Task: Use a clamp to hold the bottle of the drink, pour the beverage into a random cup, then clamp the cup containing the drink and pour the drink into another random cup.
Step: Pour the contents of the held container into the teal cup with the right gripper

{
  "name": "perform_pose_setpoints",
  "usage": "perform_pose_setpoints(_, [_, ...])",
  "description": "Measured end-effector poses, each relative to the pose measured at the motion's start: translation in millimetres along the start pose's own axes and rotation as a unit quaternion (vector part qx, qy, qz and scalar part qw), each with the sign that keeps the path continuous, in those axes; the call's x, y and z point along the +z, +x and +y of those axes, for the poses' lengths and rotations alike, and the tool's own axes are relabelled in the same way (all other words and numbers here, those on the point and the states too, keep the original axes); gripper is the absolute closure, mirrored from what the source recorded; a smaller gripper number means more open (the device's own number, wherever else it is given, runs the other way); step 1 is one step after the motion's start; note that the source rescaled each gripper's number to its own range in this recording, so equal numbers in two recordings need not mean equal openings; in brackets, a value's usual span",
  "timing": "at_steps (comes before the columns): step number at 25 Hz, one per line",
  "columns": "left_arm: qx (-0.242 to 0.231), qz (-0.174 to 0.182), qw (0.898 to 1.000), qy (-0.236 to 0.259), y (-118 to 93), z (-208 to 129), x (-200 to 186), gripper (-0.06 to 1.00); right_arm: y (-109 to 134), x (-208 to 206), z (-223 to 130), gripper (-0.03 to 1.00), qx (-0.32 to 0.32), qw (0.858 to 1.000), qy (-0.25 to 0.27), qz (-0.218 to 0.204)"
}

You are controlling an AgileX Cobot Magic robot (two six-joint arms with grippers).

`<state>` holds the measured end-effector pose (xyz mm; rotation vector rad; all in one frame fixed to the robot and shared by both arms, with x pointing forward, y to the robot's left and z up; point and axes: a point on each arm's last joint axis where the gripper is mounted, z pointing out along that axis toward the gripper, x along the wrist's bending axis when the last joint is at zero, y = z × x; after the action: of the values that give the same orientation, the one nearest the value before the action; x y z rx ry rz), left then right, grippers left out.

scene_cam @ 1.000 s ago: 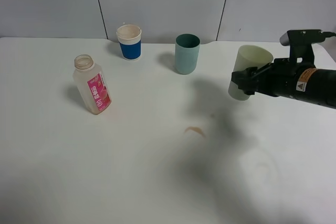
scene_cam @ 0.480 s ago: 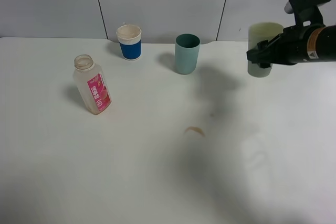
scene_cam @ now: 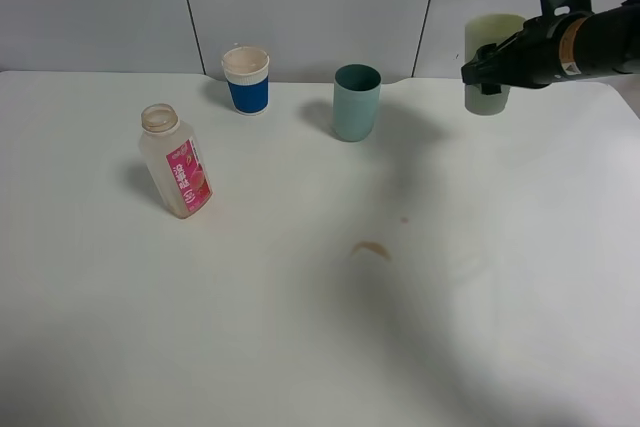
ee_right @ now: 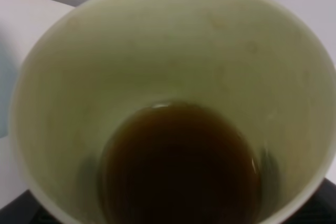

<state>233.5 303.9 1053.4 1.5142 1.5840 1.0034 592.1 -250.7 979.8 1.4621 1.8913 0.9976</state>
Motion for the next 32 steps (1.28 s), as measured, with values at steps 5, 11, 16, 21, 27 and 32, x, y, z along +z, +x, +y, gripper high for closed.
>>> perform_pose_setpoints(5, [0.000, 0.000, 1.000, 0.000, 0.0, 0.0, 0.0, -0.05, 15.4, 20.3, 15.5, 0.97, -0.046, 0.999, 0.002, -0.001])
perform_pose_setpoints(11, [0.000, 0.000, 1.000, 0.000, 0.0, 0.0, 0.0, -0.05, 39.2, 39.6, 30.6, 0.97, -0.078, 0.997, -0.011, 0.021])
perform_pose_setpoints(16, [0.000, 0.000, 1.000, 0.000, 0.0, 0.0, 0.0, -0.05, 49.5, 42.1, 41.3, 0.97, -0.111, 0.994, -0.022, 0.011])
perform_pose_setpoints(21, [0.000, 0.000, 1.000, 0.000, 0.0, 0.0, 0.0, -0.05, 57.3, 43.0, 40.6, 0.97, -0.154, 0.988, -0.021, 0.017])
perform_pose_setpoints(27, [0.000, 0.000, 1.000, 0.000, 0.0, 0.0, 0.0, -0.05, 63.1, 43.0, 40.4, 0.97, -0.198, 0.980, -0.020, 0.009])
perform_pose_setpoints(32, [0.000, 0.000, 1.000, 0.000, 0.0, 0.0, 0.0, -0.05, 64.7, 42.8, 40.8, 0.97, -0.204, 0.979, -0.021, -0.007])
